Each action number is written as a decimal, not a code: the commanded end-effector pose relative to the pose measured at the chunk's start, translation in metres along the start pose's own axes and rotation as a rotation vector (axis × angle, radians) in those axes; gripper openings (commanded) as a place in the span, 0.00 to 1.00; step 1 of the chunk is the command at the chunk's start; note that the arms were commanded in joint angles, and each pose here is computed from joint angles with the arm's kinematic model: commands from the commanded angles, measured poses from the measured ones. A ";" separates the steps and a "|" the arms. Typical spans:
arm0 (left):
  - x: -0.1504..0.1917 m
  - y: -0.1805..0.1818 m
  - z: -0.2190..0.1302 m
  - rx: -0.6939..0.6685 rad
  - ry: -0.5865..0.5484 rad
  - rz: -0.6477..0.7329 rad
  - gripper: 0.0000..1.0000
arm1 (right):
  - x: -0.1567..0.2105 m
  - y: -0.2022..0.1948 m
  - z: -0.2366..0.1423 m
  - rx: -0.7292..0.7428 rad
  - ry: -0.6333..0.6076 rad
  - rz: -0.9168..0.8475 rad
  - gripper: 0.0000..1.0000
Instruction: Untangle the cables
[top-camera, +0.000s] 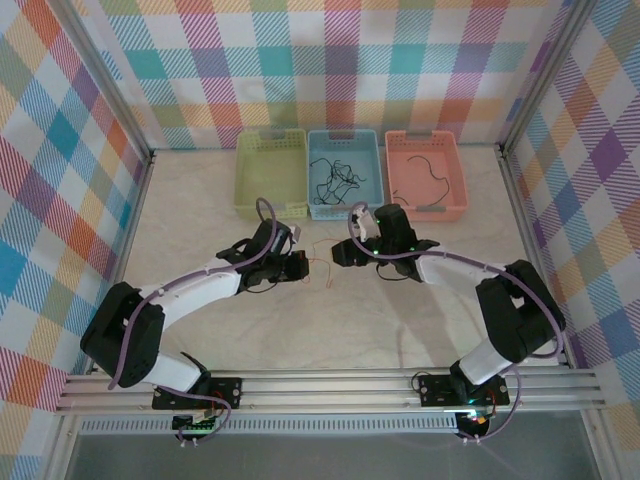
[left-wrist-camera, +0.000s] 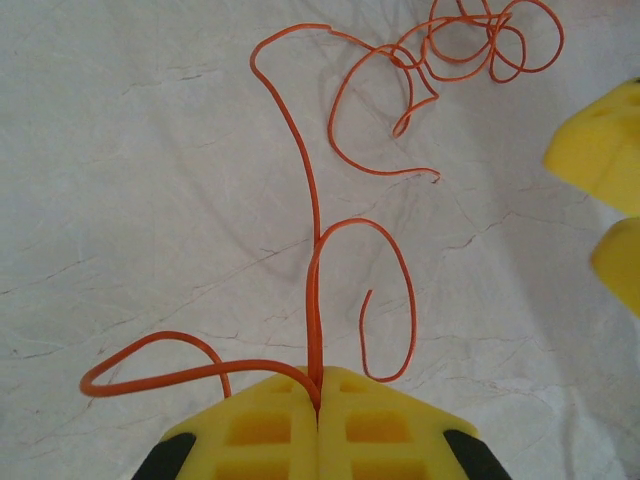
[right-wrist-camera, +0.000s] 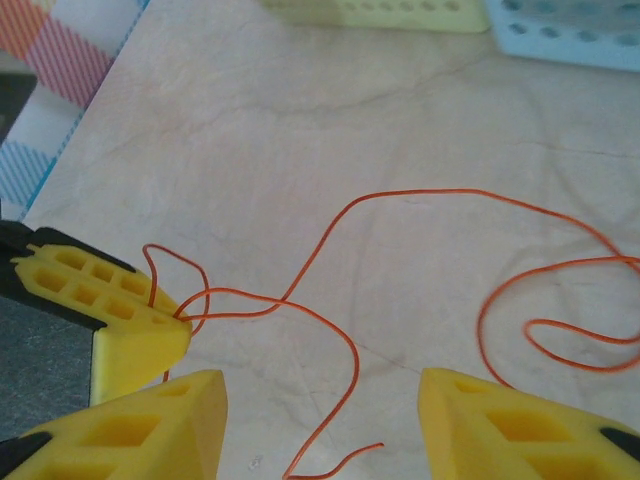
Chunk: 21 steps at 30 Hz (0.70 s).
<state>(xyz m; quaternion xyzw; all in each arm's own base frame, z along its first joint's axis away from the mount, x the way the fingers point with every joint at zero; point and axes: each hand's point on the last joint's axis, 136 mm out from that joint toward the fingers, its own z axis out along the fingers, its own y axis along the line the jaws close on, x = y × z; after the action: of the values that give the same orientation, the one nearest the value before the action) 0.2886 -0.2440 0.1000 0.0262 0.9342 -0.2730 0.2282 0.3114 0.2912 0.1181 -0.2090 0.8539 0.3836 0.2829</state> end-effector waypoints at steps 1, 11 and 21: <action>-0.012 -0.005 -0.010 0.025 -0.060 -0.003 0.04 | -0.011 0.017 0.007 -0.083 -0.006 -0.073 0.55; -0.016 -0.004 -0.019 0.020 -0.096 0.001 0.04 | 0.013 0.022 0.035 -0.163 0.121 -0.127 0.57; -0.017 -0.004 -0.023 0.016 -0.109 0.003 0.04 | 0.031 0.030 0.053 -0.179 0.230 -0.171 0.43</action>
<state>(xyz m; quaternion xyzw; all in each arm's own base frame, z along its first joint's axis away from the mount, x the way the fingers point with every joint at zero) 0.2909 -0.2401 0.1212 0.0233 0.9220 -0.2825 0.2637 0.2940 0.3424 0.0869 -0.3265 0.8284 0.4035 0.2104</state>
